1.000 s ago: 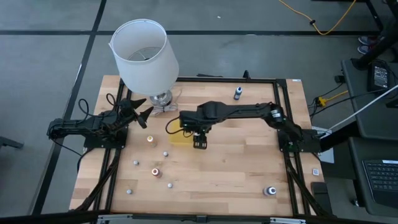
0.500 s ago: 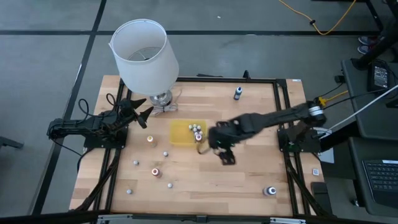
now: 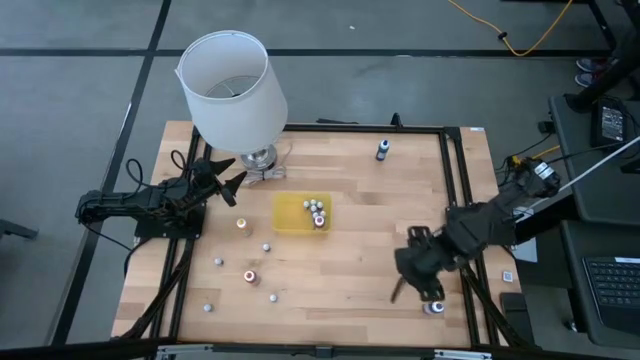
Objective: Pick & Place food coloring
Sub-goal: Put the purple ink bottle into the yellow bin
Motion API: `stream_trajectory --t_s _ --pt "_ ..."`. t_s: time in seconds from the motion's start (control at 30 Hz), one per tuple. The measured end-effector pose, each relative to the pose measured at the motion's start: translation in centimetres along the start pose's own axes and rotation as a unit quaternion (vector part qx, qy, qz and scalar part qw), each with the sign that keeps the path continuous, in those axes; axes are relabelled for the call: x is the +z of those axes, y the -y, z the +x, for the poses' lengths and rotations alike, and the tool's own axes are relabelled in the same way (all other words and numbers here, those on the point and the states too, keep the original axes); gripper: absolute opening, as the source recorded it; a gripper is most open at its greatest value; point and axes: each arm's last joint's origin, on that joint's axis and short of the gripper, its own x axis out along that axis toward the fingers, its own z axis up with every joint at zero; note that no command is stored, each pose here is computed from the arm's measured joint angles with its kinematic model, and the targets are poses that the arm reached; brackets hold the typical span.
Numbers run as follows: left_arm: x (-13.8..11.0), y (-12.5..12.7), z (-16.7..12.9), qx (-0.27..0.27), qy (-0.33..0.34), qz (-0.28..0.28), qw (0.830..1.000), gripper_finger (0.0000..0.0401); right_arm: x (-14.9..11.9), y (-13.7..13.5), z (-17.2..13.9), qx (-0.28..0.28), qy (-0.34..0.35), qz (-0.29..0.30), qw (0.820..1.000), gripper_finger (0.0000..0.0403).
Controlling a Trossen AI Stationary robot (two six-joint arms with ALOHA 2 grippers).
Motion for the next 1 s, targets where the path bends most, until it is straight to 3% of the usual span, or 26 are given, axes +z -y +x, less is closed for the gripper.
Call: stream_trajectory --t_s 0.33,0.67,1.0 --pt "0.0 0.0 0.0 0.000 0.000 0.000 1.000 0.0312 -3.8 -4.5 0.6 0.002 -0.025 0.018 1.000 0.0311" --pt "0.0 0.0 0.0 0.000 0.000 0.000 1.000 0.0312 -6.7 -8.7 2.7 -0.026 0.001 -0.060 0.998 0.0311" --pt "0.0 0.0 0.0 0.000 0.000 0.000 1.000 0.0312 -7.6 -9.1 5.5 -0.054 0.018 -0.082 0.995 0.0311"
